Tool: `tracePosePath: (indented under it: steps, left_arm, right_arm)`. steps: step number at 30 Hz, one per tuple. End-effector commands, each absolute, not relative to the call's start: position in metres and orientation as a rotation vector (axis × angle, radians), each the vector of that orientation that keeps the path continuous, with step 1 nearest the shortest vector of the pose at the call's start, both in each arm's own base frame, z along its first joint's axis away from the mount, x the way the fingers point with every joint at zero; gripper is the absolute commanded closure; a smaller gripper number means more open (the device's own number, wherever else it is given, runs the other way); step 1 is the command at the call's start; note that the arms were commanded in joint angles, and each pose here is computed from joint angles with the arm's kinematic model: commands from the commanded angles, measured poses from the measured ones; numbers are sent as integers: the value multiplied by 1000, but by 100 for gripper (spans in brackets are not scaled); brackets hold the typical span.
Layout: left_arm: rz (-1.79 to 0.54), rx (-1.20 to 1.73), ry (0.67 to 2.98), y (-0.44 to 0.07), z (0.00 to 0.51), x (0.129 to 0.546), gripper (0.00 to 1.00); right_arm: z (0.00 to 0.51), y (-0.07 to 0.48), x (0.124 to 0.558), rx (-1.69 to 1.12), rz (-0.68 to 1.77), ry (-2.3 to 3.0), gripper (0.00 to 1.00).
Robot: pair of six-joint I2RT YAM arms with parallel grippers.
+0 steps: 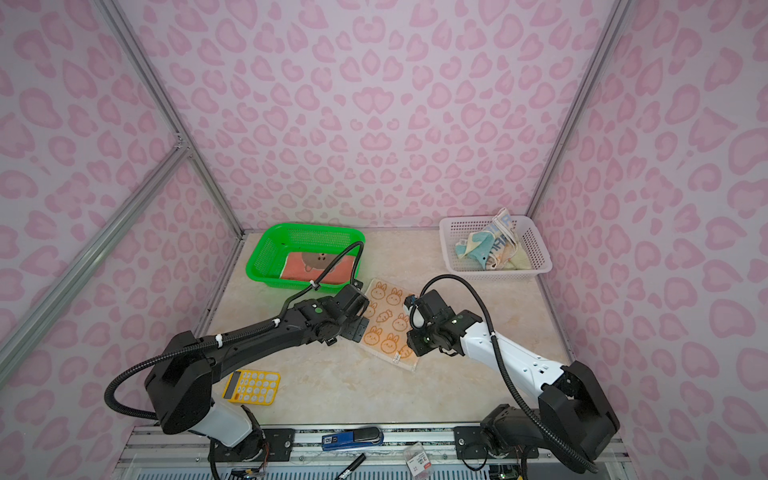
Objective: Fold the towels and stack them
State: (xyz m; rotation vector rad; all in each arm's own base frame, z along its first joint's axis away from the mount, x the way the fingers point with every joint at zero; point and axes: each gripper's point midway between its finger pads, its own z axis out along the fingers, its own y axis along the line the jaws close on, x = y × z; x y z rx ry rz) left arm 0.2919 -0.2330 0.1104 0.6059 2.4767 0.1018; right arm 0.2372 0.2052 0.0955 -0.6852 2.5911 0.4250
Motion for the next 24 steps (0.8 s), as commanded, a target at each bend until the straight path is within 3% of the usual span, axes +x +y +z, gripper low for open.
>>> tracePosePath:
  steps: [1, 6, 15, 24]
  left_arm:
    - [57, 559, 2400, -242, 130, 304, 2]
    - [26, 497, 2363, -250, 135, 320, 1]
    - [-10, 536, 2410, -271, 117, 337, 0]
    - [-20, 520, 2410, -269, 114, 352, 1]
  right_arm:
    - [108, 187, 266, -464, 340, 2540, 56]
    - [124, 173, 293, -359, 291, 2444, 44]
    - [125, 184, 318, -482, 245, 2485, 43]
    - [99, 147, 356, -274, 149, 2585, 42]
